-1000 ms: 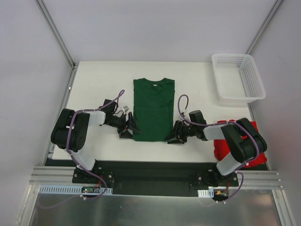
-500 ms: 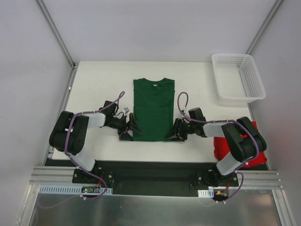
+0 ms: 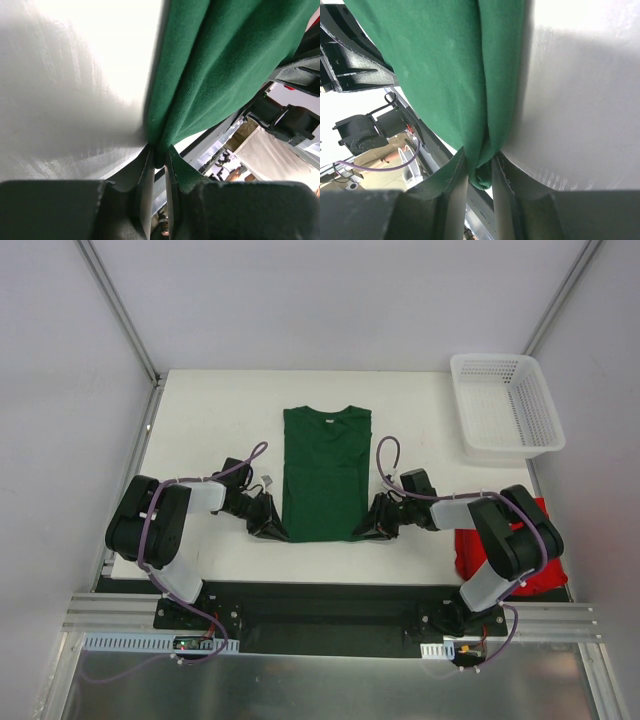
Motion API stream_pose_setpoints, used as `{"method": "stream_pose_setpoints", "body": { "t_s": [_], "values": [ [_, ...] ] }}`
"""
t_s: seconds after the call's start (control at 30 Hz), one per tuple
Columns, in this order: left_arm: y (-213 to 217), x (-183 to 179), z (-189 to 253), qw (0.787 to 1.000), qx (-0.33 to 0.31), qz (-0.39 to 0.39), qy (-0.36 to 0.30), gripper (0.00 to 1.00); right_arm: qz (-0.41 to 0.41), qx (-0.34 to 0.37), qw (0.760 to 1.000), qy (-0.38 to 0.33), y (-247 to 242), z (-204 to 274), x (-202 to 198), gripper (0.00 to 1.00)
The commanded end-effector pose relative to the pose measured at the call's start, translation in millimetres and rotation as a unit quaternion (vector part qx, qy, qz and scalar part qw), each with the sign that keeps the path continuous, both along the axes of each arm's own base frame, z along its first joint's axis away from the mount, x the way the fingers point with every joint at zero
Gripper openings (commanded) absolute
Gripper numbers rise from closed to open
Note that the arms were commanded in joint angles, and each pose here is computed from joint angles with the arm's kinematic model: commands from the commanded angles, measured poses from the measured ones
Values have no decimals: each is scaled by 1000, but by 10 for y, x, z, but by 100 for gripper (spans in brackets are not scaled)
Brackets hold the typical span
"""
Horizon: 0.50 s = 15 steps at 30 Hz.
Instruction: Fold and stack the t-shirts
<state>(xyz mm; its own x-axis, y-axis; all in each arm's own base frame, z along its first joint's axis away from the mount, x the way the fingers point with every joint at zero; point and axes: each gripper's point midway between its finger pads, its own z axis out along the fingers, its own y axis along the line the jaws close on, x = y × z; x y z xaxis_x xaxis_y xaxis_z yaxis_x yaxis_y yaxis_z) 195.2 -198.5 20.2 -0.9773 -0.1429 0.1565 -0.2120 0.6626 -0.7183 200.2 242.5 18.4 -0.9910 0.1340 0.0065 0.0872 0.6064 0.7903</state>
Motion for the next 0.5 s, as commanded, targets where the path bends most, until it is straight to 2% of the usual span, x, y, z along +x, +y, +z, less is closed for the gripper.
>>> {"method": "stream_pose_setpoints", "body": {
  "t_s": [0.0, 0.1, 0.13, 0.2, 0.27, 0.47],
  "values": [
    [65, -69, -106, 1000, 28, -8, 7, 11, -4, -21, 1000, -6, -45, -83, 48, 24],
    [71, -63, -117, 999, 30, -7, 9, 10, -3, -22, 1000, -4, -53, -96, 26, 18],
    [72, -62, -119, 999, 30, -7, 9, 10, -1, -22, 1000, -2, -59, -105, -2, 8],
    [69, -51, -109, 999, 31, -6, 5, 3, -1, -22, 1000, 1, -67, -111, -24, 1],
    [63, -48, -81, 1000, 28, -5, 2, 0, -1, -27, 1000, 8, -91, -127, -73, 1],
    [57, -103, 28, 1000, 22, -1, -6, 0, 6, -44, 999, 3, -169, -23, -178, 1]
  ]
}}
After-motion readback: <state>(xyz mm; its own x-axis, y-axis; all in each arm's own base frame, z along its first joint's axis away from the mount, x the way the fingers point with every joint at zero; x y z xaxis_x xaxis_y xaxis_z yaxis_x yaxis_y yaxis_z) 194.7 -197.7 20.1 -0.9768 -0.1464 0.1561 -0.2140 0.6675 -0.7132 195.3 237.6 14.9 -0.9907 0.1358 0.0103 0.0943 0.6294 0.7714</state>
